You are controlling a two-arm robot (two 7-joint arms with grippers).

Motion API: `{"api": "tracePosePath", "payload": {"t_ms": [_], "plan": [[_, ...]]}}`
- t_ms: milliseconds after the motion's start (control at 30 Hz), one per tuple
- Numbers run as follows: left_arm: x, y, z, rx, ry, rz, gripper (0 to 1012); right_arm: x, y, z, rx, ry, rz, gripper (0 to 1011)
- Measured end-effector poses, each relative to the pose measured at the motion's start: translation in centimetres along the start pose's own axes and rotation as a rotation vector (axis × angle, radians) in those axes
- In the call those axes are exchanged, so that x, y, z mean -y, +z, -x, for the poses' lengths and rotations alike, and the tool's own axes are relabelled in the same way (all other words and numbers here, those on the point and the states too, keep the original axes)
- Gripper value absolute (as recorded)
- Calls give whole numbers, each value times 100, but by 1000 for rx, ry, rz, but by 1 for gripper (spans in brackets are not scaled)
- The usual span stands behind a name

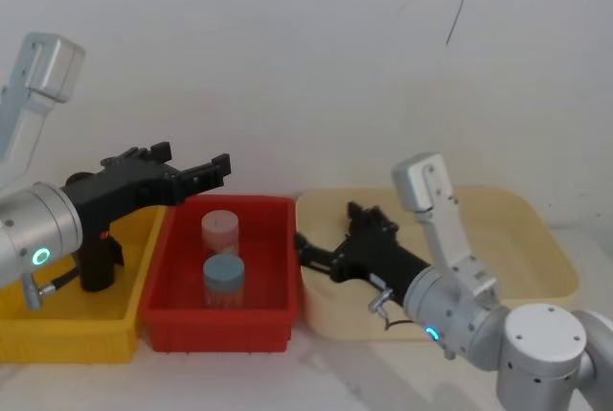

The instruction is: Pick up the garbage bag with the one hand and transfer it to the other hand.

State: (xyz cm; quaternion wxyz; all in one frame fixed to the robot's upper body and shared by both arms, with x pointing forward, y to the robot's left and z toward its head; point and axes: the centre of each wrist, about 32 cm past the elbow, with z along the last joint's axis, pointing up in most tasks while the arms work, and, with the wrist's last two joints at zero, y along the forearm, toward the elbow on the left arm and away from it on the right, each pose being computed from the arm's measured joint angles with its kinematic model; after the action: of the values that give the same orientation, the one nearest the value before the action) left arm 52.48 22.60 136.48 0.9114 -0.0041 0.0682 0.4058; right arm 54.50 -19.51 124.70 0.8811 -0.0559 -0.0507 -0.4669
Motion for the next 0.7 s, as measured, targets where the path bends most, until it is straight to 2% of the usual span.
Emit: {"api": "tracePosePath", "payload": {"t_ms": [267,700], "plan": [[-3,1,-1,0,1,0,1000,-65,42,100,21,92,63,1000],[-5,-1,-2,0,2,0,1000,-237,72,191,47,153,130,1000]]}}
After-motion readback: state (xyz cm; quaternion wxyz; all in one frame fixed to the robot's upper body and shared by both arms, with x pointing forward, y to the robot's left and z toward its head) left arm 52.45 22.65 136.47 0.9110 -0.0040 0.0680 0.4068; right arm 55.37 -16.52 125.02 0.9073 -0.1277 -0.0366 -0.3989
